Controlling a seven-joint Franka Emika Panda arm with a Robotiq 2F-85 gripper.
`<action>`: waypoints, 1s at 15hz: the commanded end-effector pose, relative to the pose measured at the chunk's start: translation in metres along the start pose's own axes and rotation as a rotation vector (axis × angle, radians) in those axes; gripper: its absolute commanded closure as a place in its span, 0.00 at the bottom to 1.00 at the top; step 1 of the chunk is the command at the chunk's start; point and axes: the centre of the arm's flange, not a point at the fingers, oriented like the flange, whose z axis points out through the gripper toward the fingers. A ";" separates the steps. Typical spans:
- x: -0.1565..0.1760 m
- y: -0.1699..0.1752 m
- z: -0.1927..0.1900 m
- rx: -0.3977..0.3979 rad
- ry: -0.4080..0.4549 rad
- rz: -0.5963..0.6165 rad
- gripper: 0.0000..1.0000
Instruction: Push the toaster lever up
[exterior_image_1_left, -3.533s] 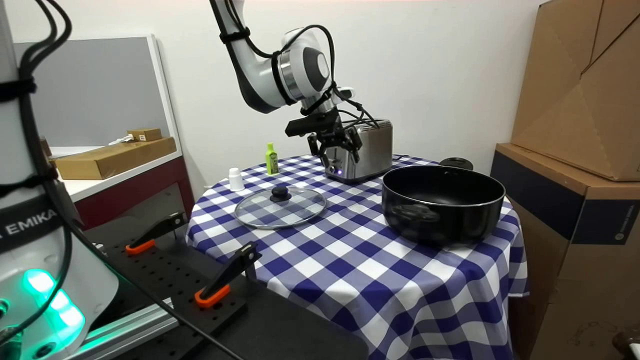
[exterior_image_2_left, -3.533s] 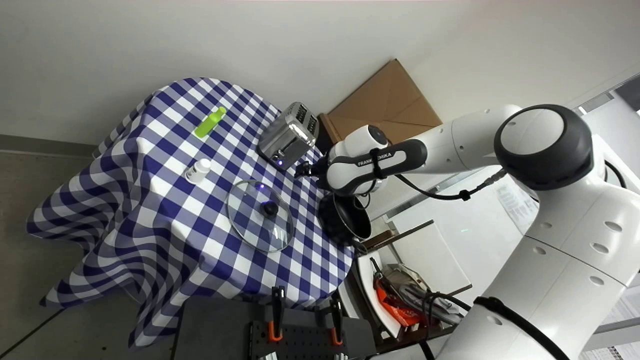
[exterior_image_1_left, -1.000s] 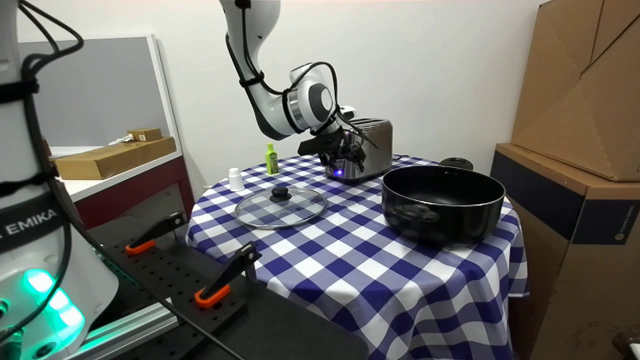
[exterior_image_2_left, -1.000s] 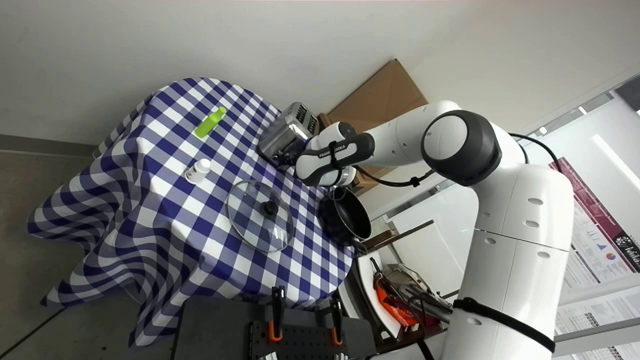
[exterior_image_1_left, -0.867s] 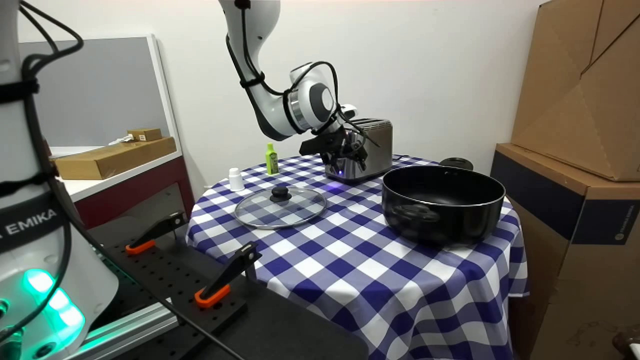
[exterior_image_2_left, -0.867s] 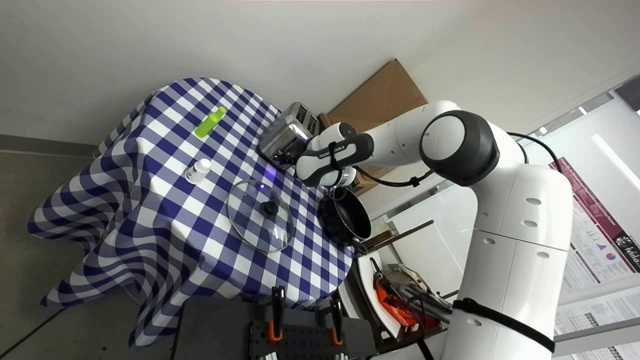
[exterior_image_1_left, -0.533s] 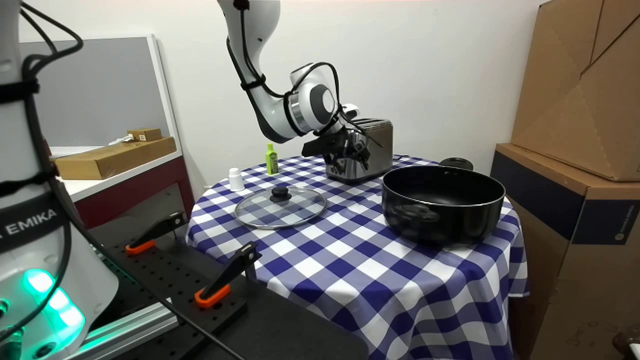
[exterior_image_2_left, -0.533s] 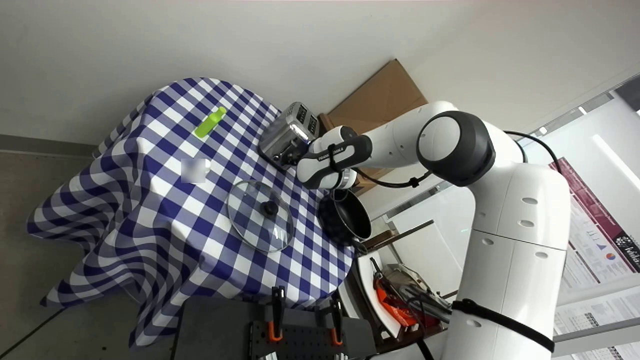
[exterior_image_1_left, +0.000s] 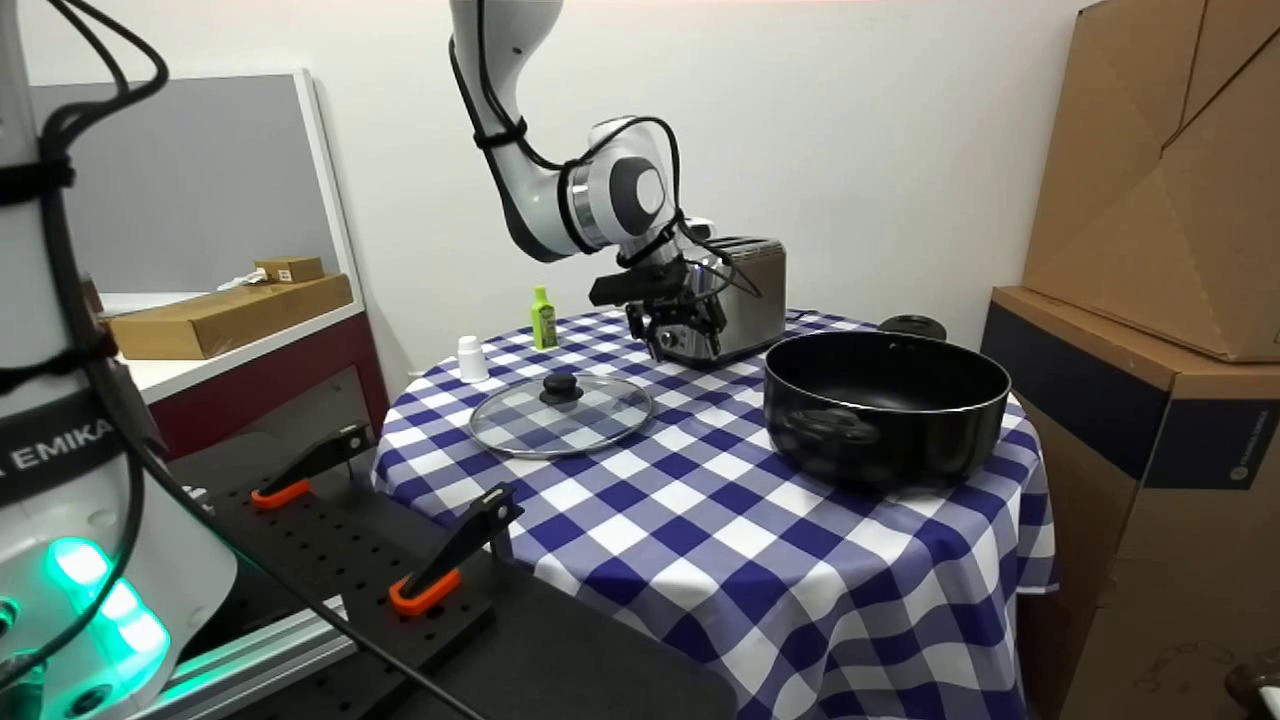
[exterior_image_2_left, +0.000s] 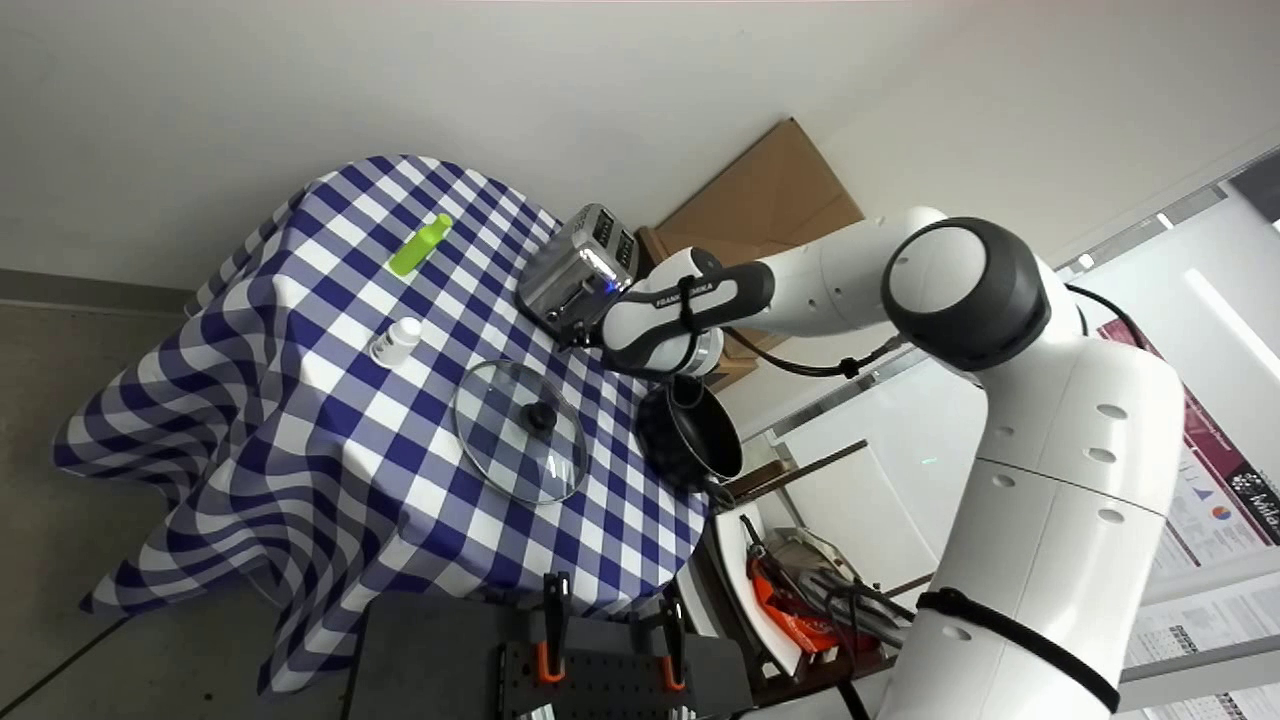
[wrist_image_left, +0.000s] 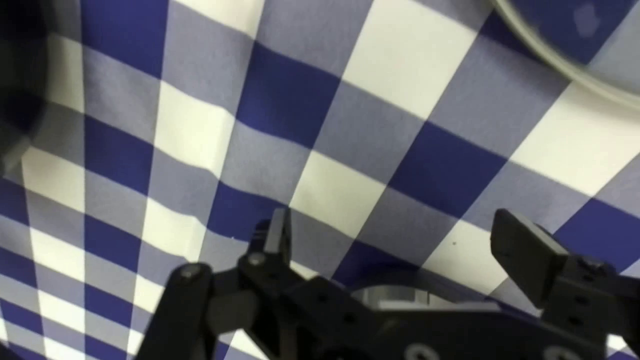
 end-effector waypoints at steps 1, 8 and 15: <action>-0.013 0.024 -0.057 0.047 -0.150 0.040 0.00; -0.057 0.062 -0.142 0.094 -0.375 0.277 0.00; -0.123 0.048 -0.216 0.195 -0.443 0.317 0.00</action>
